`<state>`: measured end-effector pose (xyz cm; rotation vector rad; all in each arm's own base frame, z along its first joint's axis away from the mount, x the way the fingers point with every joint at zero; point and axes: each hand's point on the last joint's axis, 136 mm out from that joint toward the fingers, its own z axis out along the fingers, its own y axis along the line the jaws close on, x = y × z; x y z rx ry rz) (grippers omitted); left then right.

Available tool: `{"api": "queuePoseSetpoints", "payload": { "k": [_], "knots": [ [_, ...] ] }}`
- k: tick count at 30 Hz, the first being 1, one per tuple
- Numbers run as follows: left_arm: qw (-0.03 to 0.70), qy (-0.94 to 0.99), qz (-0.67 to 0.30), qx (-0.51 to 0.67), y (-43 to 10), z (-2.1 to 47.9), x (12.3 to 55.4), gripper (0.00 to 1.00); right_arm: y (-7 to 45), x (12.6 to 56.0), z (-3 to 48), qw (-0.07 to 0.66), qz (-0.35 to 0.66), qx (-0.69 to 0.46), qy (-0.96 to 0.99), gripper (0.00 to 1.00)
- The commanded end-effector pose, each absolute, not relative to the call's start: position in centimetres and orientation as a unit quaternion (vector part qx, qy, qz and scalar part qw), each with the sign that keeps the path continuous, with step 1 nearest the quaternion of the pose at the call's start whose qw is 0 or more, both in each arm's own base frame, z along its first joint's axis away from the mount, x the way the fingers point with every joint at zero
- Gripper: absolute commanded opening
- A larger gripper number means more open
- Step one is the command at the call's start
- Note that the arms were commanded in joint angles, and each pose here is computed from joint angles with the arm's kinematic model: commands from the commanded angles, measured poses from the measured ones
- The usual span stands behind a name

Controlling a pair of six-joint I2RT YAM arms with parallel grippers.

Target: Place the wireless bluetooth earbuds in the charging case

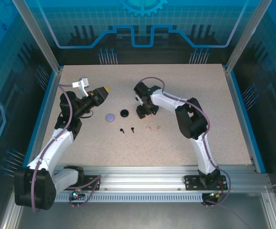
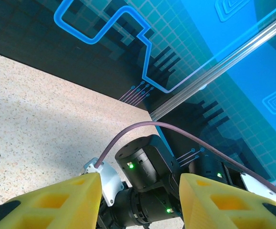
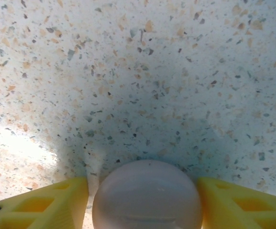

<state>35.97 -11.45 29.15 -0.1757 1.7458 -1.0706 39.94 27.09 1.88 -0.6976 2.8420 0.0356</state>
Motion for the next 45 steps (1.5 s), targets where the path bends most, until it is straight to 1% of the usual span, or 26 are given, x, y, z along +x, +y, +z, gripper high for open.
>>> {"api": "queuePoseSetpoints", "payload": {
  "k": [1, 9, 17, 22, 28, 38, 45],
  "knots": [
    [0.531, 0.718, -0.447, -0.044, -12.1, 30.9, 35.8, 0.49, 26.9, 39.8, 0.9, 0.092, 0.016, -0.231, 0.968, 0.59],
    [0.522, 0.726, -0.446, -0.04, -12.8, 29.9, 35.8, 0.49, 26.7, 38.9, 0.9, 0.088, 0.028, -0.22, 0.971, 0.42],
    [0.504, 0.741, -0.444, -0.024, -14.5, 27.5, 35.6, 0.49, 26.3, 37.9, 1.8, 0.098, 0.048, -0.187, 0.976, 0.34],
    [0.497, 0.741, -0.452, 0.002, -16.2, 26.5, 35.0, 0.49, 25.9, 37.5, 3.2, 0.122, 0.07, -0.15, 0.979, 0.32],
    [0.483, 0.748, -0.455, 0.019, -17.9, 25.0, 34.4, 0.49, 24.6, 37.4, 6.3, 0.162, 0.085, -0.111, 0.977, 0.31],
    [0.482, 0.732, -0.478, 0.049, -20.4, 23.2, 33.3, 0.49, 23.0, 37.2, 14.3, 0.249, 0.128, -0.031, 0.96, 0.32],
    [0.486, 0.719, -0.493, 0.068, -22.1, 22.2, 33.0, 0.5, 22.6, 37.0, 19.5, 0.304, 0.176, 0.06, 0.934, 0.32]
  ]
}}
